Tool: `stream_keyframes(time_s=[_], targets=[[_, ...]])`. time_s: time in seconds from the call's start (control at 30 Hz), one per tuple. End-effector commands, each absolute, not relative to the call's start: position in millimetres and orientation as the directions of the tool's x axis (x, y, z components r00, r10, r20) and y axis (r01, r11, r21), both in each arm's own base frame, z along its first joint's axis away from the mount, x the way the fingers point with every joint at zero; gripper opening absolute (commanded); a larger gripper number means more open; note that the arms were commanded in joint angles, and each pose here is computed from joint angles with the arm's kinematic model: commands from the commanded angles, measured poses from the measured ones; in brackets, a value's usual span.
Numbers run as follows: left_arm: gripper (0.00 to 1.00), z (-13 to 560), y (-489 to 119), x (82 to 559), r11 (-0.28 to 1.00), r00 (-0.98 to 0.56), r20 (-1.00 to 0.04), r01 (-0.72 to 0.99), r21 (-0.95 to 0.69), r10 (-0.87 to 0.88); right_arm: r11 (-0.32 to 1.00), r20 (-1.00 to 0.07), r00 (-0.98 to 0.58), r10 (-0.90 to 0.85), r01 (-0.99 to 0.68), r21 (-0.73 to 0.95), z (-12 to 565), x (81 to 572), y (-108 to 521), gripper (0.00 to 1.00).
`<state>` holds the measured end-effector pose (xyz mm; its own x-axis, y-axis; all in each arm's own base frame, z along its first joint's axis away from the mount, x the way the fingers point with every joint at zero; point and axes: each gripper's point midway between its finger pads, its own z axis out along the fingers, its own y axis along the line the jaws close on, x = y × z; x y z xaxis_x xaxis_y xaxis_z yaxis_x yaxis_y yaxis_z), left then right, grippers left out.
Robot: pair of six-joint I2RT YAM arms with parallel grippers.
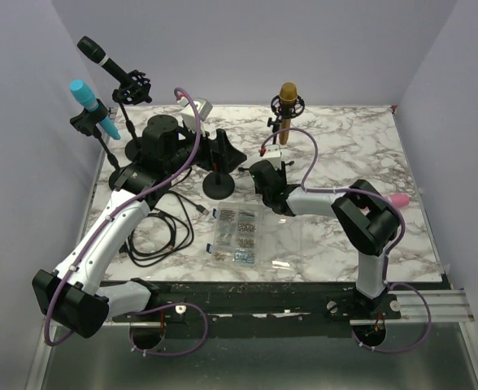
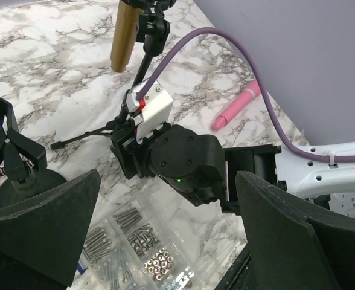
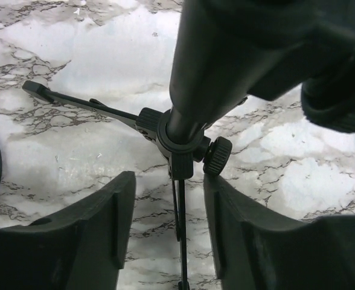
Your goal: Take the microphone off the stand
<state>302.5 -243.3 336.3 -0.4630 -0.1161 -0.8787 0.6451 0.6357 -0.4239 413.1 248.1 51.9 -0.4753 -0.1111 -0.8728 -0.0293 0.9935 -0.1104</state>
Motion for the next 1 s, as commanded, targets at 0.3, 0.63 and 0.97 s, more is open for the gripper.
stream_keyframes(time_s=[0.3, 0.63, 0.97], targets=[[0.98, 344, -242, 300, 0.633, -0.439, -0.891, 0.658, -0.408, -0.118, 0.999, -0.886, -0.462, -0.026, -0.054, -0.001, 125, 383, 233, 0.79], [0.98, 346, -239, 300, 0.646, -0.429, -0.895, 0.650, -0.401, -0.125, 0.999, -0.955, -0.293, 0.039, -0.011, 0.044, 235, 358, 189, 0.84], [0.98, 347, -240, 298, 0.639, -0.428, -0.895, 0.655, -0.403, -0.126, 0.995, -0.980, -0.171, 0.102, -0.005, 0.104, 345, 406, 182, 0.84]])
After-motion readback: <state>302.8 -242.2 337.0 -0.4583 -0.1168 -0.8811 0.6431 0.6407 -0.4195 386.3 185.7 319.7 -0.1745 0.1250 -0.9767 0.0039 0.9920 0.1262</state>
